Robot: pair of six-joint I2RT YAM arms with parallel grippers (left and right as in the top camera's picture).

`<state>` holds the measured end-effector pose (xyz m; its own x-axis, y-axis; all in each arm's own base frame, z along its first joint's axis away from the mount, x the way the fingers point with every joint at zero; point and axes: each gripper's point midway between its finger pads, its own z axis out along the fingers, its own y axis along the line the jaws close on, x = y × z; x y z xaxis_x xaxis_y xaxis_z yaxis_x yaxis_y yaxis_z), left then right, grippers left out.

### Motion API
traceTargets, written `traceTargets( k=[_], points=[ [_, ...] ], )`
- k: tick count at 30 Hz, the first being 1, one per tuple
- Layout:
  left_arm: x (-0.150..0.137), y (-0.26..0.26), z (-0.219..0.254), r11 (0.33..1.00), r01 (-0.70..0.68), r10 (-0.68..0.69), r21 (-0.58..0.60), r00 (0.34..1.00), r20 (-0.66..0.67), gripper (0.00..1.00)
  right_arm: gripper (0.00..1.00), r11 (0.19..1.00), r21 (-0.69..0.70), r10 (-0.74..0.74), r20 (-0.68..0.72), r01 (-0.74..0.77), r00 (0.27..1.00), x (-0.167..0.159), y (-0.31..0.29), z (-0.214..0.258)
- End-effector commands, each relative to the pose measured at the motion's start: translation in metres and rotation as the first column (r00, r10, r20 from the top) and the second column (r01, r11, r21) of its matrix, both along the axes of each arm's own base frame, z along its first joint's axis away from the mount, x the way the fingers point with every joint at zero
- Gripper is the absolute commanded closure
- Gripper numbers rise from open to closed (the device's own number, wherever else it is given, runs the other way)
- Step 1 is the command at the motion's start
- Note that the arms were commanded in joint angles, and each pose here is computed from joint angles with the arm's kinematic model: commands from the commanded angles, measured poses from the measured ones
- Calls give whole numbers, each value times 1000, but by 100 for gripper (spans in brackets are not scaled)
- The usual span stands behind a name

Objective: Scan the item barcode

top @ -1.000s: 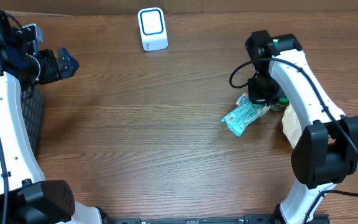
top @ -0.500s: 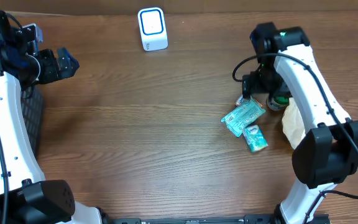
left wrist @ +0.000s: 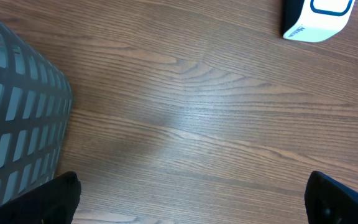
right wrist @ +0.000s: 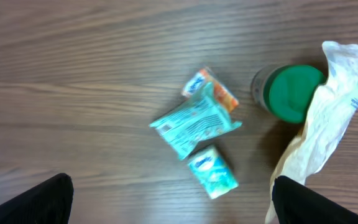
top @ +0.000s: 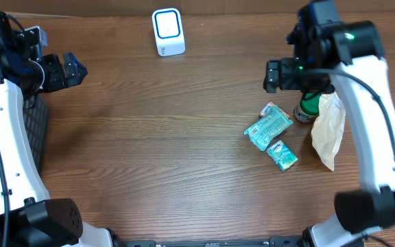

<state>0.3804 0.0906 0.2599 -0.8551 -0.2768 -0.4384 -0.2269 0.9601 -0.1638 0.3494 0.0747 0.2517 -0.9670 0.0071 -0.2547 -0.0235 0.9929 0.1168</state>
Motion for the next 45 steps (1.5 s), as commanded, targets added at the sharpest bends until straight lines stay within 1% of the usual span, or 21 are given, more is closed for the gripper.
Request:
traceTargets(
  k=[1,4,7,9,14,18,22,25,31,37,40,43,45],
  points=[
    [2,-4,0,1000,23,-23,0,1000,3,0,0,996,86,23,164,-38,986,-30,5,62],
    [2,-4,0,1000,24,-24,0,1000,3,0,0,989,133,33,227,-65,973,-64,7,91],
    [2,-4,0,1000,23,-23,0,1000,3,0,0,987,141,32,287,-75,958,-98,2,113],
    [2,-4,0,1000,24,-24,0,1000,3,1,0,985,148,28,355,-85,934,-120,-2,130],
    [2,-4,0,1000,23,-23,0,1000,3,0,0,981,159,17,487,-108,873,-161,-9,160],
    [2,-4,0,1000,23,-23,0,1000,3,0,0,979,164,9,561,-121,828,-187,-14,174],
    [2,-4,0,1000,23,-23,0,1000,3,0,0,978,166,4,596,-128,803,-200,-16,180],
    [2,-4,0,1000,23,-23,0,1000,3,1,0,989,127,-15,608,-78,794,-200,-28,180],
    [2,-4,0,1000,23,-23,0,1000,3,0,0,994,100,-33,630,-40,776,-194,-36,184],
    [2,-4,0,1000,23,-23,0,1000,3,1,0,998,49,-58,639,35,767,-168,-47,173],
    [2,-4,0,1000,23,-23,0,1000,3,0,0,997,62,-72,679,41,731,-150,-46,169],
    [2,-4,0,1000,24,-24,0,1000,3,0,0,996,86,-78,737,21,671,-130,-40,162],
    [2,-4,0,1000,23,-23,0,1000,3,1,0,995,104,-89,796,9,598,-113,-36,152]
  ],
)
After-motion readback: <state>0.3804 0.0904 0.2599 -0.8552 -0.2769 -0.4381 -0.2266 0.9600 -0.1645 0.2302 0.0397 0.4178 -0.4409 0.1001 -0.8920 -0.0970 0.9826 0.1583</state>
